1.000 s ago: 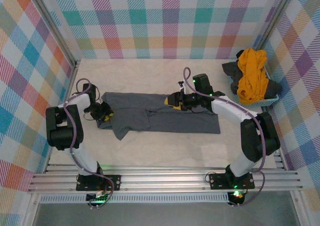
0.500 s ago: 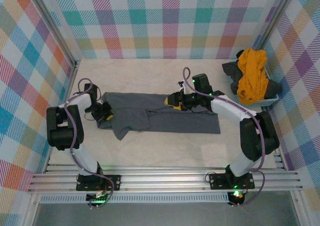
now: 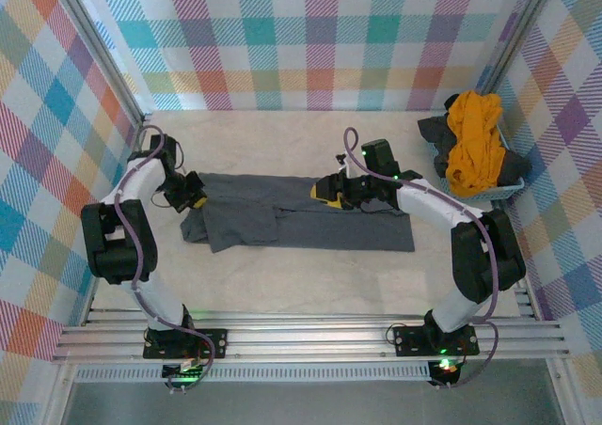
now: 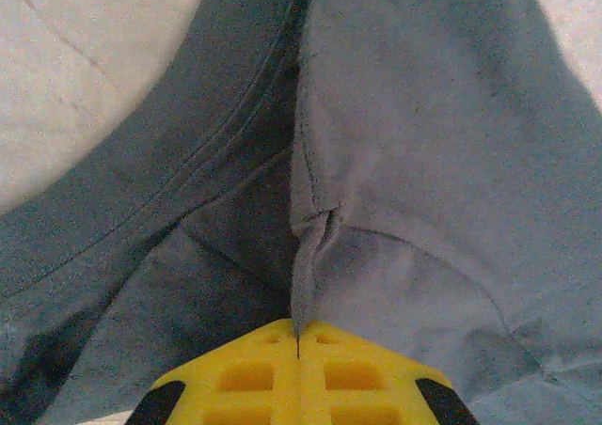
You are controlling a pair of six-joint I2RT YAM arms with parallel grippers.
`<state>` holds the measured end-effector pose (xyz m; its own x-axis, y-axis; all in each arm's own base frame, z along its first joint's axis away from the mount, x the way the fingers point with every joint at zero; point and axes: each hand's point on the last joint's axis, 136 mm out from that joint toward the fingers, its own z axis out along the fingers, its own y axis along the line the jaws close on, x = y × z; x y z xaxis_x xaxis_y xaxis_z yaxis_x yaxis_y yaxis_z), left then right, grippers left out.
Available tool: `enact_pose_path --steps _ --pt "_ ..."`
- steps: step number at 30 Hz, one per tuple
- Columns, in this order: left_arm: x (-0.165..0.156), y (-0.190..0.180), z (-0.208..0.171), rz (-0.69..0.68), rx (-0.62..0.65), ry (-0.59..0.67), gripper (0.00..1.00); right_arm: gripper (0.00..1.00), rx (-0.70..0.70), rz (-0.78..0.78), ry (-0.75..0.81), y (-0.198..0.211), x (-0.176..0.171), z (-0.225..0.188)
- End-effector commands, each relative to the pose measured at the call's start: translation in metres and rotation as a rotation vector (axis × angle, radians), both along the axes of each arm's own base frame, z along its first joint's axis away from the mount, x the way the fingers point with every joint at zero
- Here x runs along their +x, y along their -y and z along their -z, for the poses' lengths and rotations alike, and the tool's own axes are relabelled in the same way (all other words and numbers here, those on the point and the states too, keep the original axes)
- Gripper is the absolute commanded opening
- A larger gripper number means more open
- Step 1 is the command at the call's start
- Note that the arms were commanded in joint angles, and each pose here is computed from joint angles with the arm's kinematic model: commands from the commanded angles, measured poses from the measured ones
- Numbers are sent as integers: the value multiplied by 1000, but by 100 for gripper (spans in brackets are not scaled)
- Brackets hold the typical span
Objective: Fold and stack the t-shirts
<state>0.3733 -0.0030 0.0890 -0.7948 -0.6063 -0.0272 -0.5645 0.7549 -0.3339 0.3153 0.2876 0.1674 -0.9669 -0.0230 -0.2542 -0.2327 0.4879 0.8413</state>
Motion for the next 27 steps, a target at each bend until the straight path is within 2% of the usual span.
enact_pose_path --steps 1,17,27 --pt "-9 0 4 25 13 -107 0 55 10 -10 41 -1 2 -15" --pt "31 -23 11 100 143 -125 0 55 -4 -3 33 1 2 -11" --pt "53 -33 19 239 328 -132 0 54 -39 19 20 6 1 0"
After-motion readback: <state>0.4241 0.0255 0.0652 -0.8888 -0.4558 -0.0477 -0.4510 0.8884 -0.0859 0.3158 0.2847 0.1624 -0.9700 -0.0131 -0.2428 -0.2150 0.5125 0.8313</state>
